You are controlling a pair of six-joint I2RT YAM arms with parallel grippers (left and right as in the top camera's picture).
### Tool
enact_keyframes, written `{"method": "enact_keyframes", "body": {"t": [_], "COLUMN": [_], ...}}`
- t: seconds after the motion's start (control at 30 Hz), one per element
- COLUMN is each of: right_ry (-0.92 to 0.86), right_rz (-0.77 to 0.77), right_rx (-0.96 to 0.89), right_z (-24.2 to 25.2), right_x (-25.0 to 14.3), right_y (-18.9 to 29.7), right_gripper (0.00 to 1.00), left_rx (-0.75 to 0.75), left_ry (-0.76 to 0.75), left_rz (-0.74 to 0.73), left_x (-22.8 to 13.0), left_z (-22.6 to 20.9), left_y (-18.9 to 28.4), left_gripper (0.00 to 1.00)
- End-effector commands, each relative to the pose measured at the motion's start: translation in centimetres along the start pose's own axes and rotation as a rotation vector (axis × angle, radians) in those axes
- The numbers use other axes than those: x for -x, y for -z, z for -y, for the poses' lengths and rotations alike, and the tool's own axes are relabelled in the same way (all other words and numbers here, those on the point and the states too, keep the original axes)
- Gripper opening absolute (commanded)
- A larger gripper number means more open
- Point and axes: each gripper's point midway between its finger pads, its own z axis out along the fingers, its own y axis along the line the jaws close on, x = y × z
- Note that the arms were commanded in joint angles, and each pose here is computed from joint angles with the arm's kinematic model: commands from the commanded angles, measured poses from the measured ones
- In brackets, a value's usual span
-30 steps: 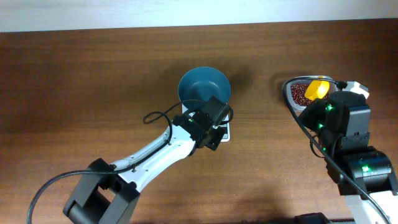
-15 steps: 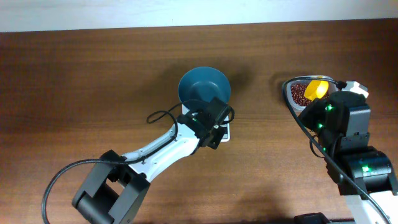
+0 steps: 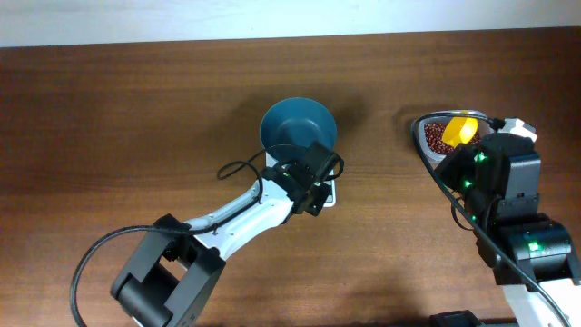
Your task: Scoop item into bowl and weigh 50g on scale
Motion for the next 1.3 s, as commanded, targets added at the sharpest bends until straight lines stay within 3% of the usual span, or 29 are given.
{"method": "enact_keyframes", "body": {"t": [0.0, 1.27], "right_ry": [0.002, 0.003], "right_rz": [0.013, 0.012], "right_rx": [0.002, 0.002], "right_z": [-0.01, 0.00], "right_x": [0.50, 0.49], "right_y": [0.17, 0.17], "right_gripper": [0.04, 0.04], "left_rx": [0.016, 0.031], "left_ry": [-0.016, -0.013], "left_rz": [-0.024, -0.010], "left_x": [-0.68, -0.37], "left_z": [-0.13, -0.31], "left_y": [-1.33, -1.92], "left_gripper": [0.00, 0.00]}}
